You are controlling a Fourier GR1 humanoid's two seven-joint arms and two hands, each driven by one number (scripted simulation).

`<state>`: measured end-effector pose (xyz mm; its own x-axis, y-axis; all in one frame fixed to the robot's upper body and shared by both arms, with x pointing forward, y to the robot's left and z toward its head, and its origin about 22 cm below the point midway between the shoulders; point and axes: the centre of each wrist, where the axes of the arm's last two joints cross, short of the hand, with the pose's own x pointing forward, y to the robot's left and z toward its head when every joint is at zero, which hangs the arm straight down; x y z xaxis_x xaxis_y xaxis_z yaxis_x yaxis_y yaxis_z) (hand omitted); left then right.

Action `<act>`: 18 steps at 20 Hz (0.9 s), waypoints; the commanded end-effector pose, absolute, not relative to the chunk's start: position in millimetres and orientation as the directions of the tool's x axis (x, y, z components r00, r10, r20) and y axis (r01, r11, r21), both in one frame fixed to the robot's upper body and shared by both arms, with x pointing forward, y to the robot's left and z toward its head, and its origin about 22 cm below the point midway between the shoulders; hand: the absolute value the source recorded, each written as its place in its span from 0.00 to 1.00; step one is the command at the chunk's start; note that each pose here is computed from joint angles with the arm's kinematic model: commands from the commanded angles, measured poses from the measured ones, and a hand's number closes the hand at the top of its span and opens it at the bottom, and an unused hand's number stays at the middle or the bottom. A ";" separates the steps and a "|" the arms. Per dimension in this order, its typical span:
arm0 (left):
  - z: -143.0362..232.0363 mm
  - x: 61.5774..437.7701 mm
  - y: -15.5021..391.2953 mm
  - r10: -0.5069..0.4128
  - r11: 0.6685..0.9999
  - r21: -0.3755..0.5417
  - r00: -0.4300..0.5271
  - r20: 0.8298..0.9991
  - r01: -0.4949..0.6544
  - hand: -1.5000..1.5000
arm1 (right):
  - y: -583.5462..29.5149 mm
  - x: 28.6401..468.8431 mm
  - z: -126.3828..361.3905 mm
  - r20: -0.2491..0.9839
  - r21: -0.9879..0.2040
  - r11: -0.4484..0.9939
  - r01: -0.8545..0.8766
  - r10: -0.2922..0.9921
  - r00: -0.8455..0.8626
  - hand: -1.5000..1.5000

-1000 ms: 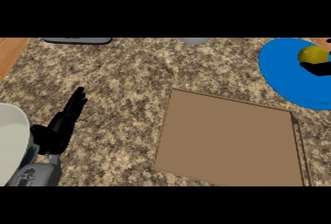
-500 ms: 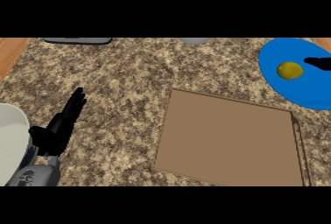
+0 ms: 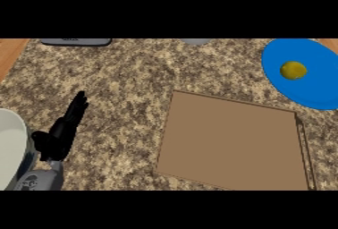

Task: Pick the lemon from the tray and place it in the plate

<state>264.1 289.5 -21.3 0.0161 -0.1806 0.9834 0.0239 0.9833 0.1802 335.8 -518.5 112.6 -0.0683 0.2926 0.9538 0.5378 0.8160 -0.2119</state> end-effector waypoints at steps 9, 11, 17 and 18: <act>-21.5 261.7 297.2 -0.182 0.983 0.182 0.020 0.983 0.012 0.50 | -591.2 238.5 103.4 0.939 -0.216 0.861 0.461 0.312 -0.142 0.00; -18.3 258.3 299.4 -0.184 0.983 0.184 0.016 0.983 0.027 0.50 | -584.8 235.7 82.1 0.938 -0.225 0.862 0.455 0.318 -0.138 0.00; -10.1 268.2 292.0 -0.179 0.983 0.178 0.015 0.984 0.042 0.50 | -595.4 220.4 87.2 0.925 -0.276 0.857 0.436 0.359 -0.120 0.00; -22.3 256.6 288.3 -0.170 0.984 0.170 0.008 0.985 0.044 0.50 | -594.5 219.1 82.8 0.926 -0.274 0.840 0.468 0.362 -0.107 0.00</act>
<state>260.3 291.5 -17.0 0.0113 -0.1789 0.9838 0.0402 0.9831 0.1783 227.5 -590.2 83.8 -0.1125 0.3449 0.9319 0.4617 0.8486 -0.2583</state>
